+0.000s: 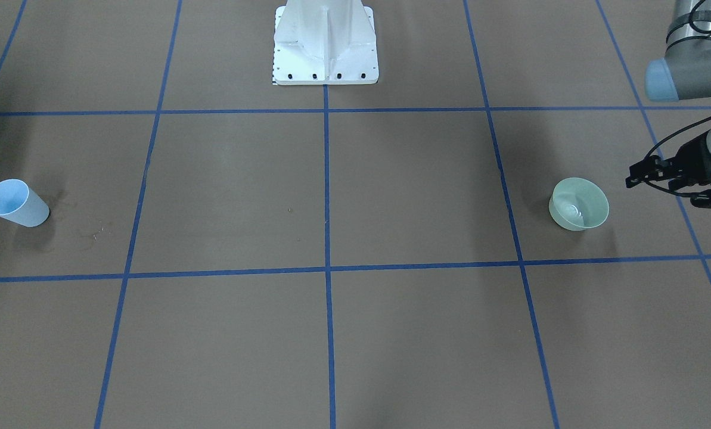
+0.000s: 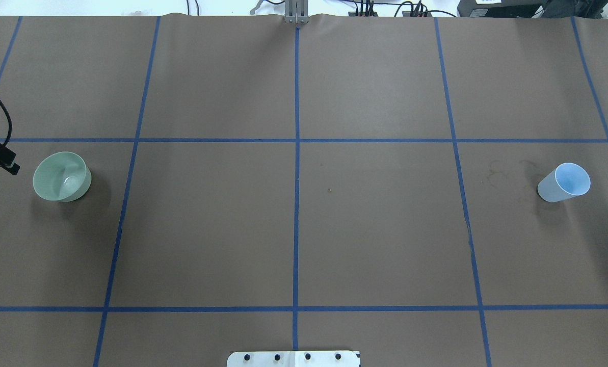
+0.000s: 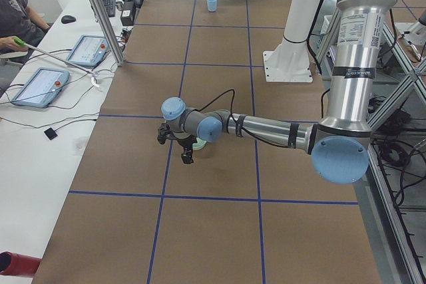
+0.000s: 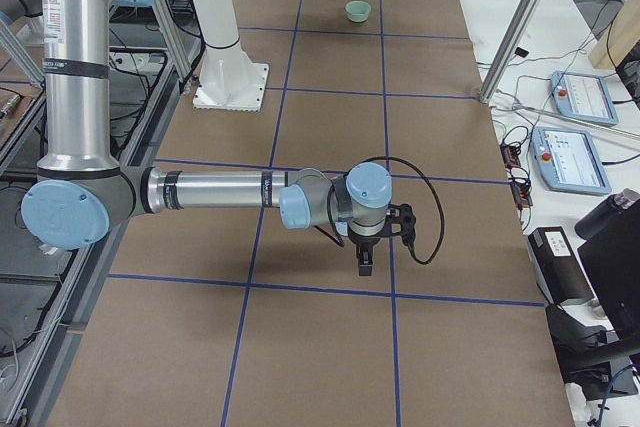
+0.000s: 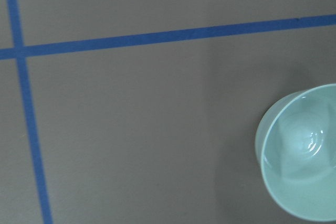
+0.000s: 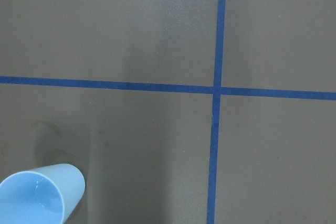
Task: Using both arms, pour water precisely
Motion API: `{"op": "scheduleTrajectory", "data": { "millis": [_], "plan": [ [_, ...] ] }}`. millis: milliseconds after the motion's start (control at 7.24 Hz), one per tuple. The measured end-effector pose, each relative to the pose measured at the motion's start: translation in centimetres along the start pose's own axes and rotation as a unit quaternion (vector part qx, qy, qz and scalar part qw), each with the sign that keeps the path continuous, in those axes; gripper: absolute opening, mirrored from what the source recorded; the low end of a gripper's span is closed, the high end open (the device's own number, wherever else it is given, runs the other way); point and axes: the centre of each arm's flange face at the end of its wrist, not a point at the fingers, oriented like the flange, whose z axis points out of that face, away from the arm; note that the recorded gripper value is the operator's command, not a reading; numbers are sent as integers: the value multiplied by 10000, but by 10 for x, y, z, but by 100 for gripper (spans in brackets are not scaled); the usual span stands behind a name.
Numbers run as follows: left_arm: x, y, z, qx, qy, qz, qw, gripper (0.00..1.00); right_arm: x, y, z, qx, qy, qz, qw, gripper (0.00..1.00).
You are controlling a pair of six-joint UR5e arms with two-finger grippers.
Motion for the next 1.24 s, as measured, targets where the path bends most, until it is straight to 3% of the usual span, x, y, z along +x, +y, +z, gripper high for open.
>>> {"op": "scheduleTrajectory", "data": {
  "millis": [552,690,828,966,1243],
  "plan": [
    [22,-21,29,-4,104,-264,9996,97,1,1,1,0,-5,1,10000,100],
    [26,-23,38,-79,93,-253,9996,77,1,1,1,-1,-5,2,10000,100],
    [30,-25,44,-132,90,-237,9996,12,1,1,1,-1,-4,3,10000,100],
    [32,-26,47,-159,95,-224,9996,0,0,1,0,3,-6,-2,10000,100],
    [38,-26,46,-163,133,-200,9996,0,0,3,-1,7,-14,-7,10000,100]
  ]
}}
